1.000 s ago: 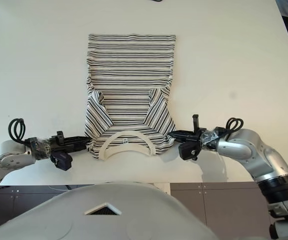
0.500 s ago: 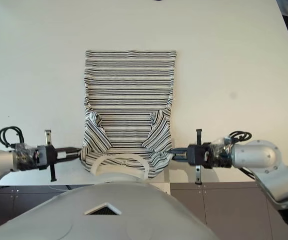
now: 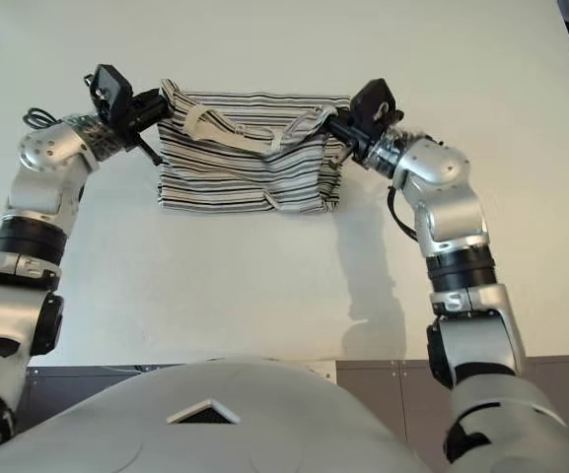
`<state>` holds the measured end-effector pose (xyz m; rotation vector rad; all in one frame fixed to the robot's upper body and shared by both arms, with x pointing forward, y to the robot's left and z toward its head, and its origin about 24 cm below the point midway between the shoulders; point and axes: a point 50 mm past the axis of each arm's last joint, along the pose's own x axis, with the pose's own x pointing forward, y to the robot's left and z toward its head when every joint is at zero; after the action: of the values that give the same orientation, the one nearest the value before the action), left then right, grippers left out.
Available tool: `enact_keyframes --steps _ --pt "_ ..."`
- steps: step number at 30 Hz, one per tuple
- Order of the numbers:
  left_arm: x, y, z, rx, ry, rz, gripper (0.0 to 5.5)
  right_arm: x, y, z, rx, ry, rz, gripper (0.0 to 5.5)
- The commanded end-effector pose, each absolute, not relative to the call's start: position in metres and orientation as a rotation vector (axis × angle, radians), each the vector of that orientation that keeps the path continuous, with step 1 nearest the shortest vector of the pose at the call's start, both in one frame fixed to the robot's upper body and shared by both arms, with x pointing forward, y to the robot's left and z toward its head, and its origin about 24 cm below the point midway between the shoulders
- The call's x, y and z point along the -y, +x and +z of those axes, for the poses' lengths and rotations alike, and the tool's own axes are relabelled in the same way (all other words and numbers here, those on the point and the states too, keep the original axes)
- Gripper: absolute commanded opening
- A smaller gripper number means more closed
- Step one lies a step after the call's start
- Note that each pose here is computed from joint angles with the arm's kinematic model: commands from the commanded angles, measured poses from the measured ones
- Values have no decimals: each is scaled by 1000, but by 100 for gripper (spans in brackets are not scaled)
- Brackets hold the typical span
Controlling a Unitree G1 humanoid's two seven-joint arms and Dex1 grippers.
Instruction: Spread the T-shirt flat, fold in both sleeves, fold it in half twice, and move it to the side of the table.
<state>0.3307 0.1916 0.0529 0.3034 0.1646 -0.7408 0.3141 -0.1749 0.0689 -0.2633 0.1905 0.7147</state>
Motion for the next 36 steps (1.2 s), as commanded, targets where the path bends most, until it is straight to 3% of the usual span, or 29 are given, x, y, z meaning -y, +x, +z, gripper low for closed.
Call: enact_keyframes --steps 1,10,11,16,21,26,31,36 --pt "-185 343 49 -162 342 -728 13 179 335 74 -161 -283 629 10" --pt "-181 349 30 -229 407 -621 13 174 350 45 -231 -371 582 10" --pt "-180 349 28 -239 408 -619 40 173 351 44 -226 -382 575 10" --pt "-178 356 34 -193 440 -524 123 169 359 48 -183 -395 529 112" --pt "-179 365 35 -269 340 -409 130 169 373 52 -239 -401 433 206" --pt "-192 354 8 -452 384 -282 130 175 373 37 -359 -460 322 206" --pt "-213 359 30 -269 291 -151 130 186 373 42 -285 -795 326 206" --pt "-225 362 42 -170 167 -18 130 162 386 69 -154 -902 435 206"
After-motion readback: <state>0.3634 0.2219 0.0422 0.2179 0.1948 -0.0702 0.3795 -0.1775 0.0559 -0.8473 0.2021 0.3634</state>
